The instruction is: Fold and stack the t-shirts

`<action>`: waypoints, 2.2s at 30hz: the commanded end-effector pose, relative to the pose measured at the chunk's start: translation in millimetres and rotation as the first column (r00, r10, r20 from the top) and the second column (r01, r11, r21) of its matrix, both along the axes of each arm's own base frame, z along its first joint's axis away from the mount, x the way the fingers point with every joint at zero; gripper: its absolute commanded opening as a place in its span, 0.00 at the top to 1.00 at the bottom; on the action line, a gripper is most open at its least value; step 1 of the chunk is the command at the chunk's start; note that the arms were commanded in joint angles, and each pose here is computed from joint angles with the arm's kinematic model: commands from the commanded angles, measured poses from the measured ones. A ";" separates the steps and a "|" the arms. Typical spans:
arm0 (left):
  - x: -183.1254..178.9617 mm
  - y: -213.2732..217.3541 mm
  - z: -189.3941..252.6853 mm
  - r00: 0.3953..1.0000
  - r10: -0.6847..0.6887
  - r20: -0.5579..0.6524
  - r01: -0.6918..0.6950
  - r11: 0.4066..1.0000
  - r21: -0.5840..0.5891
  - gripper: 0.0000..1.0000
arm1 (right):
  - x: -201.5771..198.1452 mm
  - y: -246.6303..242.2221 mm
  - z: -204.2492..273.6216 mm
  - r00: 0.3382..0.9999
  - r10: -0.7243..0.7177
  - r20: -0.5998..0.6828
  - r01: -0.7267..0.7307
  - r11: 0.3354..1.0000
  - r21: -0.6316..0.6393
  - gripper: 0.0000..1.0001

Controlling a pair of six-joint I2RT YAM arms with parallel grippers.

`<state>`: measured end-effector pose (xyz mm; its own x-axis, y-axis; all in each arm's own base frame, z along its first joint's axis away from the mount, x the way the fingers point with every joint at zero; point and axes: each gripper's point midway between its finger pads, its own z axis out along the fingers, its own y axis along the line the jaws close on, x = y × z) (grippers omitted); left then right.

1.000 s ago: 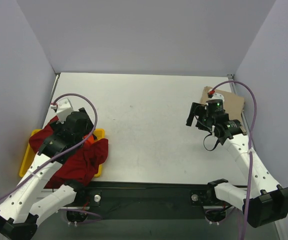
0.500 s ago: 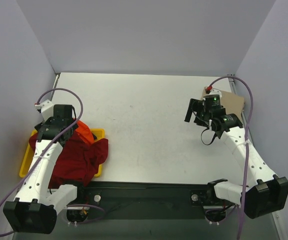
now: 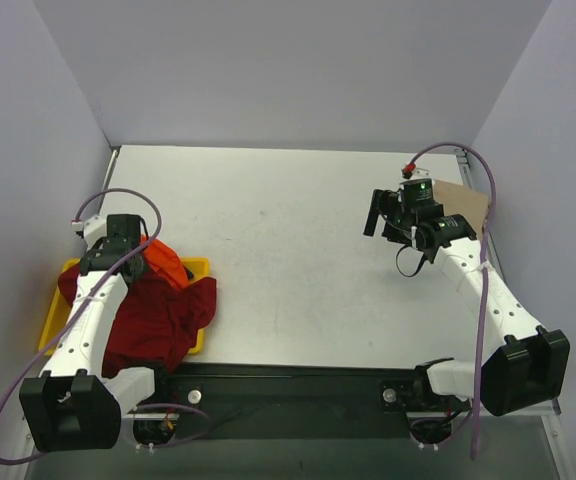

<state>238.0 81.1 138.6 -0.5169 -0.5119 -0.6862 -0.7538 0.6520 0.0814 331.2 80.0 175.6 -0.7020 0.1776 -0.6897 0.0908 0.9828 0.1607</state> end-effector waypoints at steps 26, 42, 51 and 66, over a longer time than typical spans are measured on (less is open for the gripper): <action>127.7 -253.5 348.0 0.213 -0.373 0.903 0.782 0.620 0.071 1.00 | -6.7 -18.8 27.5 0.991 -0.060 0.116 0.063 0.998 -0.023 0.05; 87.8 -327.2 361.2 0.068 -0.307 0.949 0.925 0.375 0.055 1.00 | -25.3 -31.9 22.5 0.987 -0.106 0.125 0.110 0.994 -0.024 0.05; 43.1 -240.0 417.7 0.016 -0.351 0.936 0.765 0.608 0.215 1.00 | -23.6 -27.5 18.9 0.989 -0.104 0.109 0.105 0.994 -0.006 0.05; -59.2 -89.6 499.1 0.063 -0.436 0.898 0.382 0.841 0.382 1.00 | -13.6 -5.9 15.8 0.997 -0.049 0.061 0.045 0.997 0.064 0.06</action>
<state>197.8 -41.4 624.9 0.3263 -0.4749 -0.8173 0.2186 0.8791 -0.4236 311.3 68.4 174.2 -0.6694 0.2314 -0.7060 0.1378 0.9724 0.1880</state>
